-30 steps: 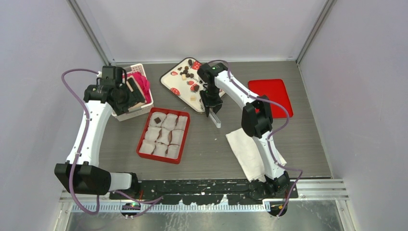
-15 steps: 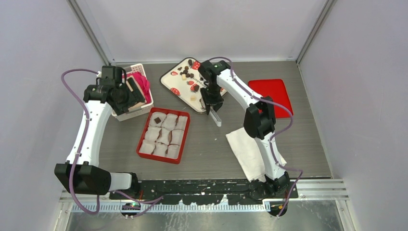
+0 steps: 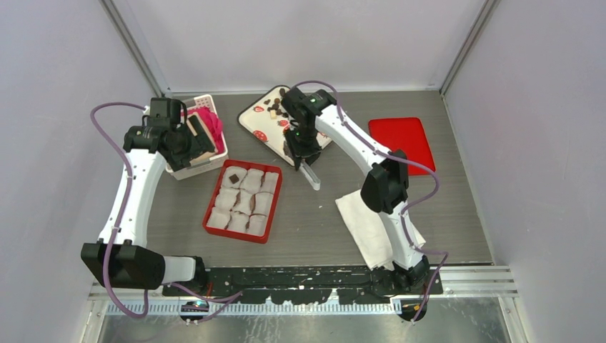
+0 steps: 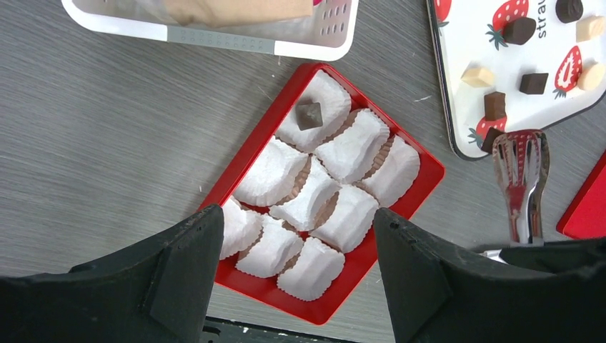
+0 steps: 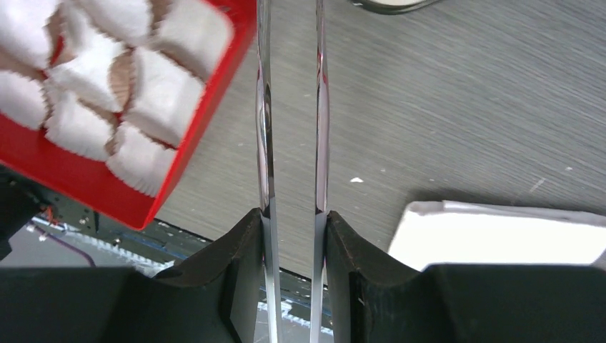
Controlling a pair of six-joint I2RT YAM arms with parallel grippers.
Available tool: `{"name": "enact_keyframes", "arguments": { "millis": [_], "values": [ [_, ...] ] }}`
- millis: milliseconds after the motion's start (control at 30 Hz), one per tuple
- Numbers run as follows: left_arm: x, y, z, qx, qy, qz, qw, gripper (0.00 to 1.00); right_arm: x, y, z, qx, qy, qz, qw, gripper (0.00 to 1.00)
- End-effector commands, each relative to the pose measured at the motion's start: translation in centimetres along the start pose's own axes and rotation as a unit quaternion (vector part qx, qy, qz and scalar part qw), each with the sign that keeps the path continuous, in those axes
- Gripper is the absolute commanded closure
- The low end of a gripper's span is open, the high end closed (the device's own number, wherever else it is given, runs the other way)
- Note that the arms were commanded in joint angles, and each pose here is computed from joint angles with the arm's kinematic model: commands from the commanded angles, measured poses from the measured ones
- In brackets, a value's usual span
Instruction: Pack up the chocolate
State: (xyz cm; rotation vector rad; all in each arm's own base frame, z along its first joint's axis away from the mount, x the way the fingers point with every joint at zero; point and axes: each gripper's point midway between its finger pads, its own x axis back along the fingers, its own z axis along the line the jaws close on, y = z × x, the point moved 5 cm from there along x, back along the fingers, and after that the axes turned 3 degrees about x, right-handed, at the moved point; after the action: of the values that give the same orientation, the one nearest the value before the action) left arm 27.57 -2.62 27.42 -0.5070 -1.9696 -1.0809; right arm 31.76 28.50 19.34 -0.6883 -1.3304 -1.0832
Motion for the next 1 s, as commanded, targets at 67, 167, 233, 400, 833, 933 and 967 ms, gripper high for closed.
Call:
{"name": "enact_keyframes", "arguments": {
  "millis": [67, 167, 233, 400, 833, 933, 967],
  "values": [
    [1.7, 1.8, -0.4, 0.0, -0.022, -0.039, 0.999, 0.23, 5.9, -0.3, 7.9, 0.076, 0.082, -0.105, 0.988, 0.99],
    [1.9, 2.1, -0.2, 0.0, -0.017, -0.045, 0.999, 0.23, 5.3, -0.8, 11.3, 0.103, 0.111, -0.111, 0.982, 0.99],
    [2.1, 2.3, 0.0, 0.001, -0.013, -0.05, 0.999, 0.23, 4.5, -1.1, 13.2, 0.117, 0.125, -0.111, 0.979, 0.99],
    [2.6, 2.5, 0.1, 0.003, -0.011, -0.058, 0.998, 0.23, 1.8, -1.2, 17.0, 0.143, 0.145, -0.11, 0.973, 0.99],
    [2.9, 2.8, 1.2, 0.019, 0.0, -0.064, 0.998, 0.22, -4.1, -2.1, 19.2, 0.166, 0.138, -0.067, 0.974, 0.99],
    [2.9, 2.8, 1.2, 0.02, 0.001, -0.065, 0.998, 0.22, -4.6, -2.4, 19.2, 0.171, 0.136, -0.056, 0.974, 0.99],
    [2.9, 2.8, 1.2, 0.021, 0.001, -0.065, 0.998, 0.22, -4.7, -2.5, 19.2, 0.173, 0.136, -0.052, 0.974, 0.99]
  ]
}}
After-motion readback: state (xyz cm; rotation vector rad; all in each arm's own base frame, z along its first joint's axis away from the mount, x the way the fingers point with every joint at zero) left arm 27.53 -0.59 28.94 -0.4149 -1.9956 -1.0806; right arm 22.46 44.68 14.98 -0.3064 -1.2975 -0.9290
